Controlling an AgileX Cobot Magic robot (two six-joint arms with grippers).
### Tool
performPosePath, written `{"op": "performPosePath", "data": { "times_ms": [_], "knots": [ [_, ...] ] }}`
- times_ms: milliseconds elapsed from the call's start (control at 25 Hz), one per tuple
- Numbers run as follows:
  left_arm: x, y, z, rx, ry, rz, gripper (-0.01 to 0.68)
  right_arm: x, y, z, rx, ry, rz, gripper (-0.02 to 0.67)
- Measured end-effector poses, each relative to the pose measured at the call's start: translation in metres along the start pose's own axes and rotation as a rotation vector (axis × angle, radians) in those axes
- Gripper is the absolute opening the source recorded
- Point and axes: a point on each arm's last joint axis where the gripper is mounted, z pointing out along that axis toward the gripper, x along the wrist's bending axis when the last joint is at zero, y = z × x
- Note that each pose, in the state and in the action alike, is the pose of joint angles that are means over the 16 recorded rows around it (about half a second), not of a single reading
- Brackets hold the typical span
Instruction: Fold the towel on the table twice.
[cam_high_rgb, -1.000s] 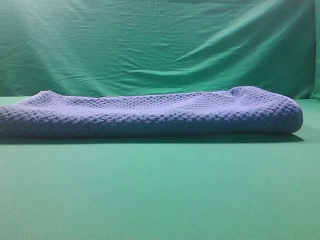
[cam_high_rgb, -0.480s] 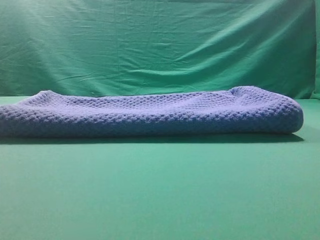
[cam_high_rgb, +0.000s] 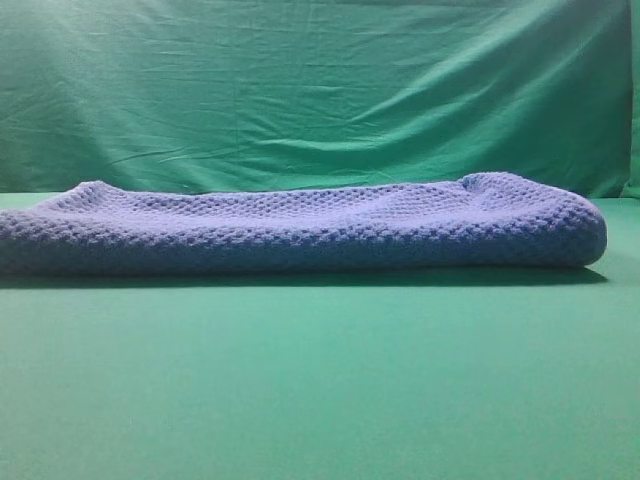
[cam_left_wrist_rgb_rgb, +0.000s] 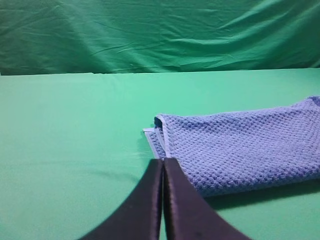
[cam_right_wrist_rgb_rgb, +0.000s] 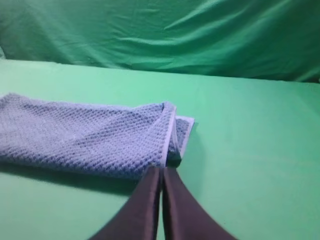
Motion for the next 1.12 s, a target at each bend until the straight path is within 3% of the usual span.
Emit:
{"op": "performPosePath", "data": {
  "times_ms": [480, 840, 1120],
  "knots": [
    [0.002, -0.019, 0.005, 0.061, 0.002, -0.008, 0.0, 0.003, -0.016, 0.002, 0.124, 0.03, -0.012, 0.0],
    [0.004, -0.043, 0.01, 0.134, 0.006, -0.014, 0.0, 0.0, -0.025, 0.007, 0.1, -0.002, -0.035, 0.0],
    [0.004, -0.046, 0.011, 0.145, 0.006, 0.0, 0.0, -0.002, -0.032, 0.01, 0.087, -0.016, -0.042, 0.0]
  ]
}}
